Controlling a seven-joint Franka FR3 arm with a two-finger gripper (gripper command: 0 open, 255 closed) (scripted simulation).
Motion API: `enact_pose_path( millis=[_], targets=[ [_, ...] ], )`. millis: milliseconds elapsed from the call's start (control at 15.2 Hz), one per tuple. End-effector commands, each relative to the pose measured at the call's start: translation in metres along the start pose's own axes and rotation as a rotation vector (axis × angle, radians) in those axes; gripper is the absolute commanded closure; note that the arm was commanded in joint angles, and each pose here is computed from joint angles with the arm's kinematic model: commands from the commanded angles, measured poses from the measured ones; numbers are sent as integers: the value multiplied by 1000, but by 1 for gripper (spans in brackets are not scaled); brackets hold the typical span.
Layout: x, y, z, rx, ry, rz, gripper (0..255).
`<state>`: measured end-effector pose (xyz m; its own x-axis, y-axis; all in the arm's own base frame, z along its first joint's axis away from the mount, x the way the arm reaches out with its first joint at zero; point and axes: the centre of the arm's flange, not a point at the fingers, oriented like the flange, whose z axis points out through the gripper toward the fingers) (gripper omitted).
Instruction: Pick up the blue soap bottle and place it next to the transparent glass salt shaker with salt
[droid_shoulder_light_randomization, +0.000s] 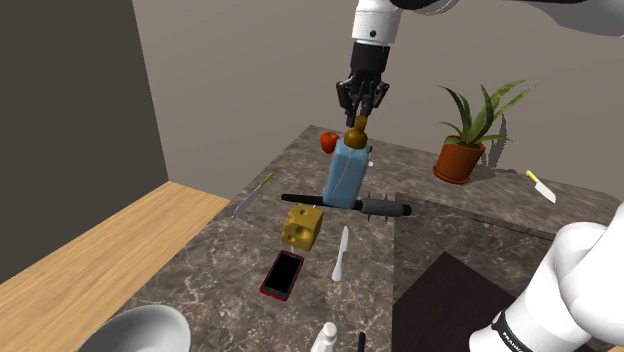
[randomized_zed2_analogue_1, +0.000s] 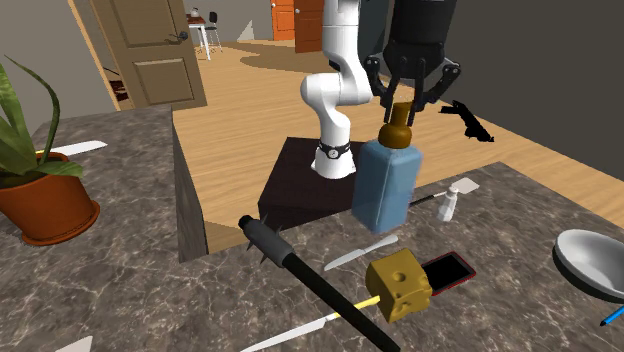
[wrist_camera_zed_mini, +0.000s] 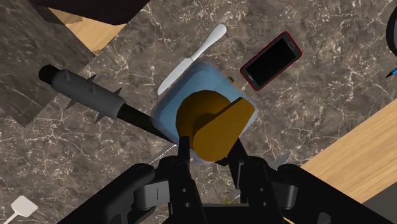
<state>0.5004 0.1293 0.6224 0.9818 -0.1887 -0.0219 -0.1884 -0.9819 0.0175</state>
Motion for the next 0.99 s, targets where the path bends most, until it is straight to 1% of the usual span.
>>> enact_pose_path(
  millis=[0, 924],
  targets=[
    [-15, -20, 0, 0, 0, 2, 255],
    [-111, -177, -1, 0, 0, 2, 255]
  ],
)
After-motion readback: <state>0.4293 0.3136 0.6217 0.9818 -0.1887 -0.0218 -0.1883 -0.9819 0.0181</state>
